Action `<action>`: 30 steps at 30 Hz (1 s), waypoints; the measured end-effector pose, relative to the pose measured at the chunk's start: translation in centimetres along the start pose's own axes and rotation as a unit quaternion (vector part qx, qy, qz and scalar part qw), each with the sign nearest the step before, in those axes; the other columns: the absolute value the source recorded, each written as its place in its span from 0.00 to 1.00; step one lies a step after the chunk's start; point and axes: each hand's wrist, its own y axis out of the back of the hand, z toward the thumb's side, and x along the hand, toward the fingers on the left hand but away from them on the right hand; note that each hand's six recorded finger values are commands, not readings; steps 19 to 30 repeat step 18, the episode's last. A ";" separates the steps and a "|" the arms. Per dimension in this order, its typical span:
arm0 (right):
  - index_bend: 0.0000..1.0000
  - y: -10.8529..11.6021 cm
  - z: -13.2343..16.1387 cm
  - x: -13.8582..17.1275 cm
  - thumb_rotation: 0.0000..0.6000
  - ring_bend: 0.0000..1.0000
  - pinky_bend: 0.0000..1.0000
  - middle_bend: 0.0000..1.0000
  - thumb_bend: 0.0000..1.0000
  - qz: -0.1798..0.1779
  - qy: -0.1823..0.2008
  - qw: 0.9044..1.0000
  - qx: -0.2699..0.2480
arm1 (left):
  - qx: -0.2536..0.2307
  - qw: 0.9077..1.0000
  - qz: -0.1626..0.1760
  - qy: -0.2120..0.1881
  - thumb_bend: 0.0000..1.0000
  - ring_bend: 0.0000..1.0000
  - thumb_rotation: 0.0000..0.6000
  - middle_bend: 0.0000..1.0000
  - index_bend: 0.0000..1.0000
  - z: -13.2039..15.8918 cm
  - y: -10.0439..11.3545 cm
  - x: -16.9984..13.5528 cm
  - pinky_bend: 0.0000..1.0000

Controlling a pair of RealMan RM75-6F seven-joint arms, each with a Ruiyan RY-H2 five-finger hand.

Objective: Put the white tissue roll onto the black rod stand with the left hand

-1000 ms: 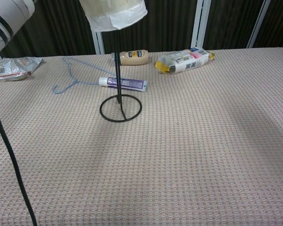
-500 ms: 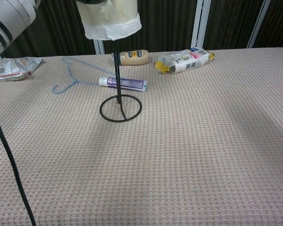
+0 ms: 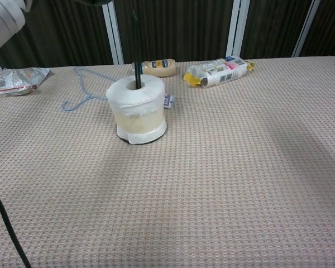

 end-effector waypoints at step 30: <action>0.00 -2.1 1.4 0.1 1.00 0.00 0.00 0.00 0.12 0.017 0.012 0.999 0.032 | 0.229 0.956 -0.138 0.124 0.41 0.00 1.00 0.00 0.00 -12.3 4.1 -25.9 0.00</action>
